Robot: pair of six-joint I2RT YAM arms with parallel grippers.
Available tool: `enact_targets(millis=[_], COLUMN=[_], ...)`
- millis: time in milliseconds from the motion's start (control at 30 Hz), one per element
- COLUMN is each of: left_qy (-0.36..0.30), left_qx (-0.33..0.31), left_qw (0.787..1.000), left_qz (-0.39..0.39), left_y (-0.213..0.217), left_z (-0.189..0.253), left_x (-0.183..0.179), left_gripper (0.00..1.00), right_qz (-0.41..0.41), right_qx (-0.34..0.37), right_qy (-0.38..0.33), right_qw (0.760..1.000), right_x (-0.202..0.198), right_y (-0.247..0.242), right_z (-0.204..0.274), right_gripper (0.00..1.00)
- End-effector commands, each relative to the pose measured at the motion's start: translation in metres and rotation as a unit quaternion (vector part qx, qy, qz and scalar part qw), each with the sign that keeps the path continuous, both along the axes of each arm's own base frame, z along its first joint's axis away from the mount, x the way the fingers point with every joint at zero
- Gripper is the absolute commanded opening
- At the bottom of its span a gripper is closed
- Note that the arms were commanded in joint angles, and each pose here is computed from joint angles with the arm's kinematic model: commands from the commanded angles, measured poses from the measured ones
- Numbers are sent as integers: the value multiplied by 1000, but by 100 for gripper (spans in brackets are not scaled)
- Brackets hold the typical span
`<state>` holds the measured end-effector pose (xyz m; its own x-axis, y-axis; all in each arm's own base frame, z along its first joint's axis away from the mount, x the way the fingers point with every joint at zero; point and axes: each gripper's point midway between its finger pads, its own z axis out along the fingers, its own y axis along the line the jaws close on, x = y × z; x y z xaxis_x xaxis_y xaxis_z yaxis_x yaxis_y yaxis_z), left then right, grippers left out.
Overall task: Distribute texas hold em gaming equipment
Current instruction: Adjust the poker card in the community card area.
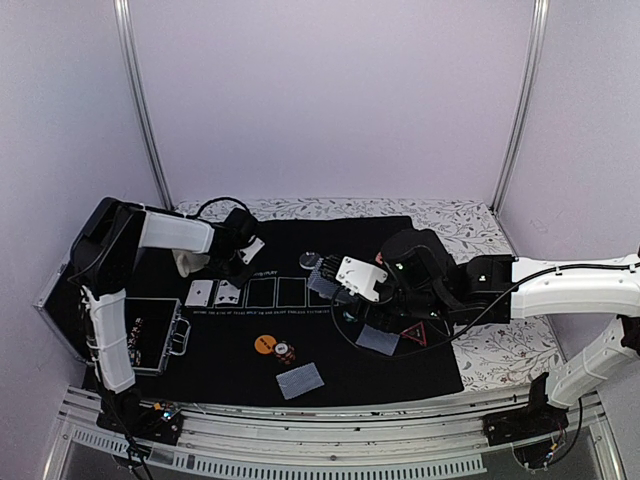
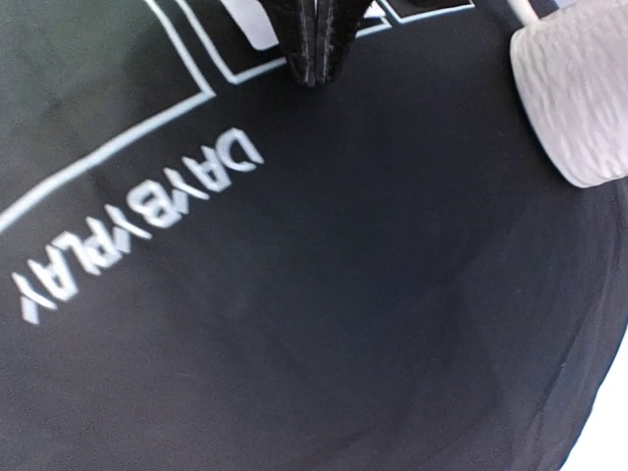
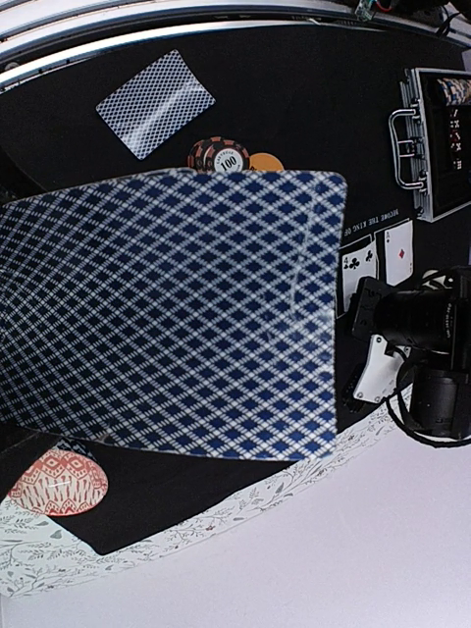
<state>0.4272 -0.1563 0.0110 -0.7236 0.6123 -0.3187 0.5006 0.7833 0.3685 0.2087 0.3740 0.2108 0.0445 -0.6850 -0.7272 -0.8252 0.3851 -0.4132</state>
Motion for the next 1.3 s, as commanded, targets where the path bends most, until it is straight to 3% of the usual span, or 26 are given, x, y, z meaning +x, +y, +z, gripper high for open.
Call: enact_targets(millis=[0, 367, 467, 567, 733, 933, 1267], left_qy=[29, 5, -32, -36, 20, 57, 74], left_qx=[-12, -23, -58, -59, -55, -38, -31], left_qw=[999, 999, 997, 997, 992, 987, 987], left_qz=[-39, -31, -28, 16, 111, 146, 139], left_y=[-17, -21, -29, -10, 38, 60, 60], left_z=[-5, 16, 58, 75, 57, 34, 15], left_x=[-23, -12, -6, -9, -42, -82, -84], left_gripper=[2, 3, 6, 11, 6, 4, 0], right_qz=[-11, -13, -12, -14, -14, -15, -14], right_qx=[14, 13, 11, 10, 11, 9, 8], right_qy=[-7, -8, -7, -7, -2, 0, 3], right_qw=[1000, 1000, 1000, 1000, 1000, 1000, 1000], right_x=[6, 7, 7, 8, 6, 7, 6], right_y=[2, 1, 2, 2, 2, 2, 2], right_z=[7, 8, 7, 8, 6, 4, 1], right_gripper=[51, 52, 51, 51, 51, 52, 52])
